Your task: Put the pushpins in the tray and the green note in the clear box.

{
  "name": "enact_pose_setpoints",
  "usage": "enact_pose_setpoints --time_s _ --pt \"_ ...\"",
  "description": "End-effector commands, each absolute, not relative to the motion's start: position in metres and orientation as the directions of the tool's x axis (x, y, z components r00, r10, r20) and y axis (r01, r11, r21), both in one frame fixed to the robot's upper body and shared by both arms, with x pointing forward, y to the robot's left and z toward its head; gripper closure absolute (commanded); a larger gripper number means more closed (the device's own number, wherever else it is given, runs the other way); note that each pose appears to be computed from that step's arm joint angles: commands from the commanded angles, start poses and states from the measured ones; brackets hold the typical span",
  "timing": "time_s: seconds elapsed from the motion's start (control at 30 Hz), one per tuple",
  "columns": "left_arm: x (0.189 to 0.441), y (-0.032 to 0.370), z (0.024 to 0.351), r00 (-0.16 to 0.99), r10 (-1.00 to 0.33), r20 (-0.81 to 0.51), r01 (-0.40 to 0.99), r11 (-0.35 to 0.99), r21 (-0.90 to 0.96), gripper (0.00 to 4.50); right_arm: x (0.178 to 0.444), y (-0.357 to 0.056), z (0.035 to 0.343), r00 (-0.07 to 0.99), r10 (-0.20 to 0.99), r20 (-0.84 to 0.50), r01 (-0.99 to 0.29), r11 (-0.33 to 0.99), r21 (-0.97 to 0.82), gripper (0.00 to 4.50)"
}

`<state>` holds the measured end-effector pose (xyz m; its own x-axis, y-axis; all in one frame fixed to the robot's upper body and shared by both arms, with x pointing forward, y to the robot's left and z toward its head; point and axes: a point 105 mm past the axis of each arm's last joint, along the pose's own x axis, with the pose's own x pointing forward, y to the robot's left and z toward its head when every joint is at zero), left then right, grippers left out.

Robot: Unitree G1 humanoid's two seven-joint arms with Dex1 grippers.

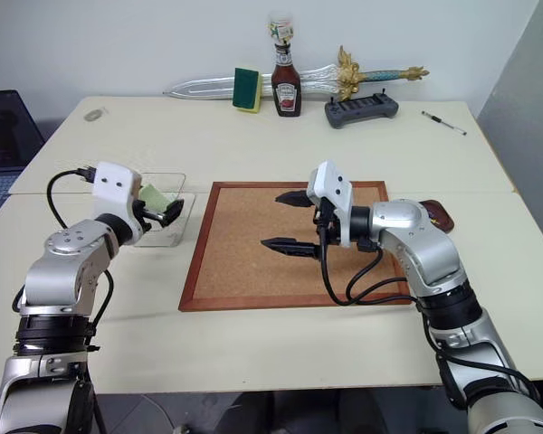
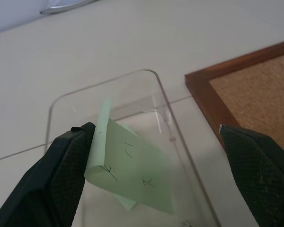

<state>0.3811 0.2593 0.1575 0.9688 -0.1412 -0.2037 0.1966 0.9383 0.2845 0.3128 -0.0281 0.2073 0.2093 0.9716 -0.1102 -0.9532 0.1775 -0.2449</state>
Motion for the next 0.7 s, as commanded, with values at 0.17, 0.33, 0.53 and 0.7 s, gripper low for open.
enact_pose_setpoints --time_s 0.17,0.33,0.53,0.7 --pt "0.374 0.244 0.166 0.946 -0.250 -0.205 0.323 0.746 0.582 0.05 0.313 -0.028 0.219 0.224 0.972 -0.072 -0.939 0.195 -0.283 0.00" --pt "0.375 0.243 0.164 0.945 -0.260 -0.201 0.328 0.759 0.562 0.05 0.313 -0.027 0.221 0.228 0.972 -0.065 -0.937 0.201 -0.285 0.00" --pt "0.372 0.237 0.154 0.918 -0.303 -0.257 0.390 0.808 0.441 0.05 0.314 -0.027 0.222 0.235 0.970 -0.061 -0.935 0.208 -0.287 0.00" --pt "0.375 0.240 0.159 0.930 -0.284 -0.232 0.361 0.820 0.445 0.05 0.314 -0.027 0.223 0.236 0.970 -0.055 -0.934 0.211 -0.289 0.00"
